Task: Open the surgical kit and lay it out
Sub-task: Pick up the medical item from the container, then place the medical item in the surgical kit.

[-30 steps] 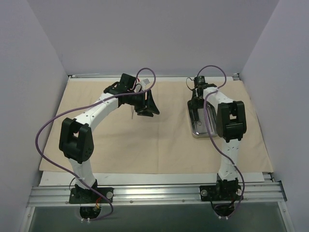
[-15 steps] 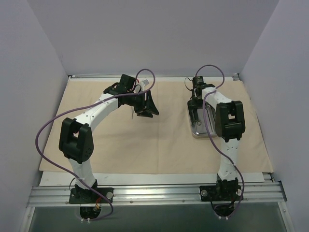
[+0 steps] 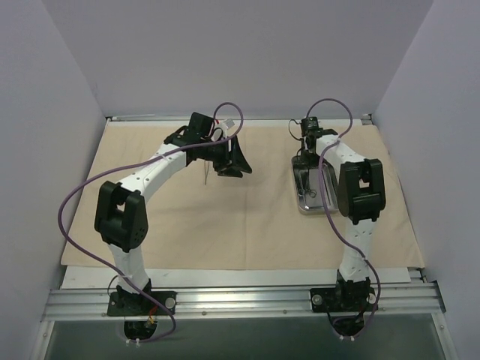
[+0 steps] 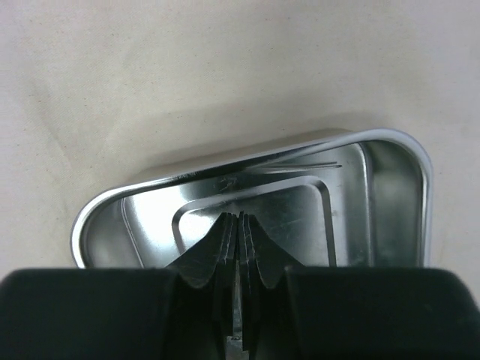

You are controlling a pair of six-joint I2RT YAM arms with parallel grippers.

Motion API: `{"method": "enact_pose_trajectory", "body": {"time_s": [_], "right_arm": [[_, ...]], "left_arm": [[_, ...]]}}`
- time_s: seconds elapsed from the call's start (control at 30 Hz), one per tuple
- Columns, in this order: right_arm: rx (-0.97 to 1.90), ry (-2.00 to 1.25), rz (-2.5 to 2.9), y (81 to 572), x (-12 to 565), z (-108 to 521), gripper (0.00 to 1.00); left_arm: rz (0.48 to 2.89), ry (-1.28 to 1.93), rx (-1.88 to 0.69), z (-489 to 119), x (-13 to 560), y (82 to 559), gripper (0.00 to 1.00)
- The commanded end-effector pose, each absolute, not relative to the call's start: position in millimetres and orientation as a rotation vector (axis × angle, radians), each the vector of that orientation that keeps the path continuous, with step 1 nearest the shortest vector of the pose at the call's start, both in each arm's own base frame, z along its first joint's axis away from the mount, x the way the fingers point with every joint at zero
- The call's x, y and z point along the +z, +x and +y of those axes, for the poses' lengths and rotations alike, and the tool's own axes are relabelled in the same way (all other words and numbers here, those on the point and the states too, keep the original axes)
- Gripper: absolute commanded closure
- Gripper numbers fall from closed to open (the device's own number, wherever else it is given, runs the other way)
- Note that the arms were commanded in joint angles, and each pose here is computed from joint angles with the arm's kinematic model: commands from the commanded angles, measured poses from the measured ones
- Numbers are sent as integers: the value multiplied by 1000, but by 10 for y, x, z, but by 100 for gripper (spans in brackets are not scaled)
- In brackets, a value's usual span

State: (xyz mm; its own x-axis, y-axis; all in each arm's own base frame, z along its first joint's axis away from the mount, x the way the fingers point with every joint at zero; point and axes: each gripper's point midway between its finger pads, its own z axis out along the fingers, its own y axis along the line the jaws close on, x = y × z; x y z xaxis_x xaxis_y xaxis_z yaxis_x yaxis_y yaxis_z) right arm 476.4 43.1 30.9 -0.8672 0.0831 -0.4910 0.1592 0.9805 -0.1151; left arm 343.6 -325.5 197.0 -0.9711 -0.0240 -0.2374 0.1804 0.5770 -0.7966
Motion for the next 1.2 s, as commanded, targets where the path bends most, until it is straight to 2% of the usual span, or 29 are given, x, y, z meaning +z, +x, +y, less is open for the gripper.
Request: {"method": "enact_pose_trajectory", "body": {"time_s": [0.0, 0.3, 0.5, 0.67, 1.17], "right_arm": [[-235, 201, 2549, 4743, 738, 321, 100], [-197, 229, 2514, 4747, 886, 328, 100], [-165, 242, 2513, 4747, 865, 361, 100], [-132, 267, 2520, 4664, 838, 394, 100], [-55, 334, 2466, 4529, 1128, 416, 100]], "left_arm": [[2478, 178, -1427, -3468, 2185, 3559, 41], [2407, 232, -1438, -3679, 2297, 3652, 41], [2232, 386, -1336, -3983, 2201, 3794, 38], [2057, 494, -1366, -4328, 2090, 3936, 37], [1851, 474, -1482, -4942, 2013, 4177, 37]]}}
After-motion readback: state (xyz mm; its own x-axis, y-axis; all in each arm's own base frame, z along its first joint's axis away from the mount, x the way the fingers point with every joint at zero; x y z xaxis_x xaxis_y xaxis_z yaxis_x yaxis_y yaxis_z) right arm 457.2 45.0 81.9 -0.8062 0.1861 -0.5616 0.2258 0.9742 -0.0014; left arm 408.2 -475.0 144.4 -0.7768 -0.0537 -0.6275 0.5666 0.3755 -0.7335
